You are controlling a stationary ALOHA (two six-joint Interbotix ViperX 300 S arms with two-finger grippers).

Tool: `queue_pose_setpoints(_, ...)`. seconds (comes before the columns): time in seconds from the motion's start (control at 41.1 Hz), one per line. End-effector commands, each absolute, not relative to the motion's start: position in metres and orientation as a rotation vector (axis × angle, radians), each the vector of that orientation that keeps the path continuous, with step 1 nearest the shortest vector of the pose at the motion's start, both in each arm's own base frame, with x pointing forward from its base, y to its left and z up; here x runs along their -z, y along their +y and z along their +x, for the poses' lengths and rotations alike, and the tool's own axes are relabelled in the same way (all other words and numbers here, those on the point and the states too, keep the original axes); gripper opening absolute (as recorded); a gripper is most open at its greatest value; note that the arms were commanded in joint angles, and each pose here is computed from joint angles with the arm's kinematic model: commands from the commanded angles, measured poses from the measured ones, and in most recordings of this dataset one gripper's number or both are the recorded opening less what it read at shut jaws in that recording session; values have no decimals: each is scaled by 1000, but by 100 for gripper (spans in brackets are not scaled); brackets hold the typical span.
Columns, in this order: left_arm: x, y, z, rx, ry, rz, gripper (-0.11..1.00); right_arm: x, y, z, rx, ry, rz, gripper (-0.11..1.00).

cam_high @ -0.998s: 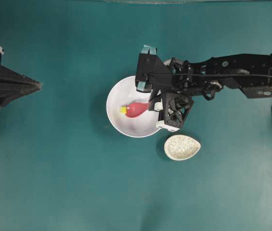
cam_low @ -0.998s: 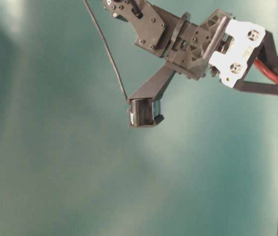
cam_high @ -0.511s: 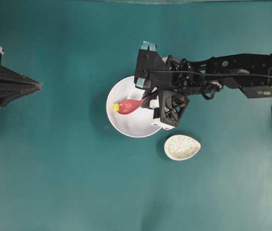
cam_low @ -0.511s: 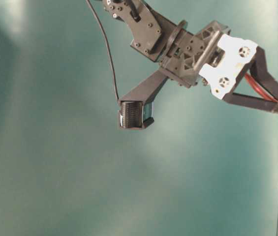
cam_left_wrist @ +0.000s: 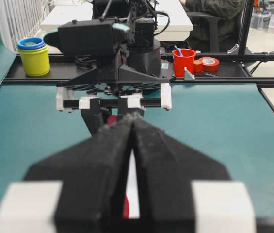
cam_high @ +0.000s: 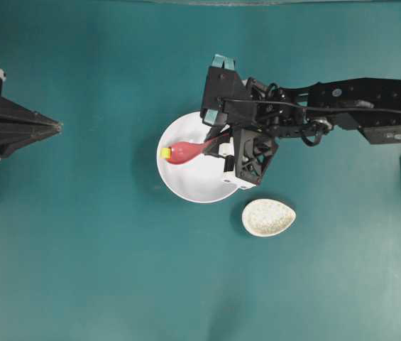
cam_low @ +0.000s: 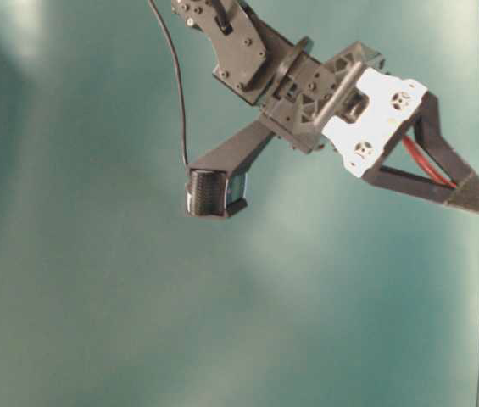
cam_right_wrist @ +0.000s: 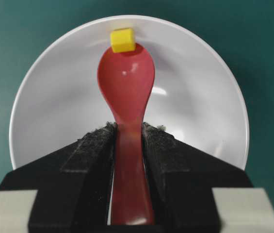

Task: Scoop the yellow hexagonal prism block from the bowl with a spoon using the right arm.
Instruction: 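Raise the spoon holding the yellow block up out of the bowl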

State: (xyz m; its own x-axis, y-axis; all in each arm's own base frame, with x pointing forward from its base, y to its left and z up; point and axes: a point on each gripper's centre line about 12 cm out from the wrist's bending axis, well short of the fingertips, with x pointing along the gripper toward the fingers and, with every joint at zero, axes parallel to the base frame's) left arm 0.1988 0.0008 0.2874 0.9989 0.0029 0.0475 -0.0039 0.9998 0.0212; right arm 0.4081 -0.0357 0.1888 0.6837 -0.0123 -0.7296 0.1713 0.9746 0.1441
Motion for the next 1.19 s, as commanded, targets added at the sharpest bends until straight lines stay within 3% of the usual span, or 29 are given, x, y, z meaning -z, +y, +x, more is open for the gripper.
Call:
queue_pose_setpoints(0.0, -293, 1, 201, -5, -61, 24, 1, -206, -35, 408, 104, 753, 209, 25)
queue_pose_setpoints(0.535, -293, 1, 201, -5, -60, 24, 1, -214, -35, 398, 119, 635, 203, 25)
queue_pose_setpoints(0.973, -292, 1, 201, -5, -57, 24, 1, -274, -27, 357, 122, 270, 180, 25)
queue_pose_setpoints(1.168, -292, 1, 201, -5, -57, 24, 1, -296, -26, 330, 118, 191, 181, 25)
